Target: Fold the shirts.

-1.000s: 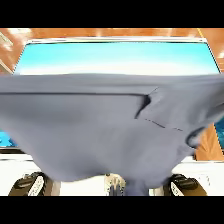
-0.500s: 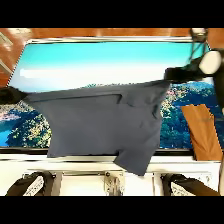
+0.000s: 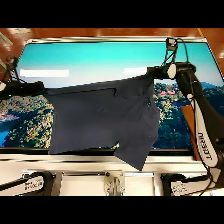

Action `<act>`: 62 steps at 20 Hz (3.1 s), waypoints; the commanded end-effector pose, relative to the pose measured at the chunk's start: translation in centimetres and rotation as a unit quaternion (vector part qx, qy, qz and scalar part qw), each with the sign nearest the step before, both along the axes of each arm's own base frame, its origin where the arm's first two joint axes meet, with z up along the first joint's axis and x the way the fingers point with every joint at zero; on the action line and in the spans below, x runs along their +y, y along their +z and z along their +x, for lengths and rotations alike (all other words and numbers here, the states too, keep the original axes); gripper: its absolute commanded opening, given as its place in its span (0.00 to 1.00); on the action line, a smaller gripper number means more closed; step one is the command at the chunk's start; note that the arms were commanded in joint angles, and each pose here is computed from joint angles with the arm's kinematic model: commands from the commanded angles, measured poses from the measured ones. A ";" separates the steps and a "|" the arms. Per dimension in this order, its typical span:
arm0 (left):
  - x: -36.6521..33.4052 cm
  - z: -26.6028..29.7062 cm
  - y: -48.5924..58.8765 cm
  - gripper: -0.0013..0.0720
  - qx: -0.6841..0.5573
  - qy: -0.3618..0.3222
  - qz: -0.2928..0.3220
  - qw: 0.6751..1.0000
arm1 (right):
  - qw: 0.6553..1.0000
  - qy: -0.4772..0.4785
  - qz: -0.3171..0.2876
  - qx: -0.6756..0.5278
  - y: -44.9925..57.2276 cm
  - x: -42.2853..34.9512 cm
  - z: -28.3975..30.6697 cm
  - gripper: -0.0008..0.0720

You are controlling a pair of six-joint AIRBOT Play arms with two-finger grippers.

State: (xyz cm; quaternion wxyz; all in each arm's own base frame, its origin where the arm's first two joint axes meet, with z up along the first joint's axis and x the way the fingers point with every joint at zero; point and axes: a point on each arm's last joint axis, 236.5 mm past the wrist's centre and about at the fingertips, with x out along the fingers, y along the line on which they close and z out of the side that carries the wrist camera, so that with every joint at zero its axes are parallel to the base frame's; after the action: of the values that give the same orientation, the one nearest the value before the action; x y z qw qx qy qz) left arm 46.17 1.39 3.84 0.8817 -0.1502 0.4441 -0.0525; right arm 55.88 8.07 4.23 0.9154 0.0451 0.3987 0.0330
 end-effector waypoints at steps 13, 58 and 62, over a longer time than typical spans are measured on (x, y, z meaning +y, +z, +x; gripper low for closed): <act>-1.4 -8.6 -9.5 0.08 0.258 -0.039 -0.031 0.965 | 0.939 0.017 -0.046 0.341 -9.1 -1.5 -13.9 0.09; 1.5 -27.8 -12.3 0.75 0.389 0.025 -0.182 0.903 | 0.907 -0.070 0.155 0.386 -7.7 -14.1 -26.3 0.71; 0.5 -29.2 -14.3 0.75 0.401 0.036 -0.188 0.896 | 0.906 -0.070 0.155 0.387 -7.7 -14.1 -26.4 0.71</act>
State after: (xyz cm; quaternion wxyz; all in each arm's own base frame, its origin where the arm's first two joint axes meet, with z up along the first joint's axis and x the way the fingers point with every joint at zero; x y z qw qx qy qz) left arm 17.79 2.00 -9.58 0.5908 -0.3355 0.7323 -0.0456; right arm 29.47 -6.03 -3.48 0.6697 0.2236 0.7081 0.0108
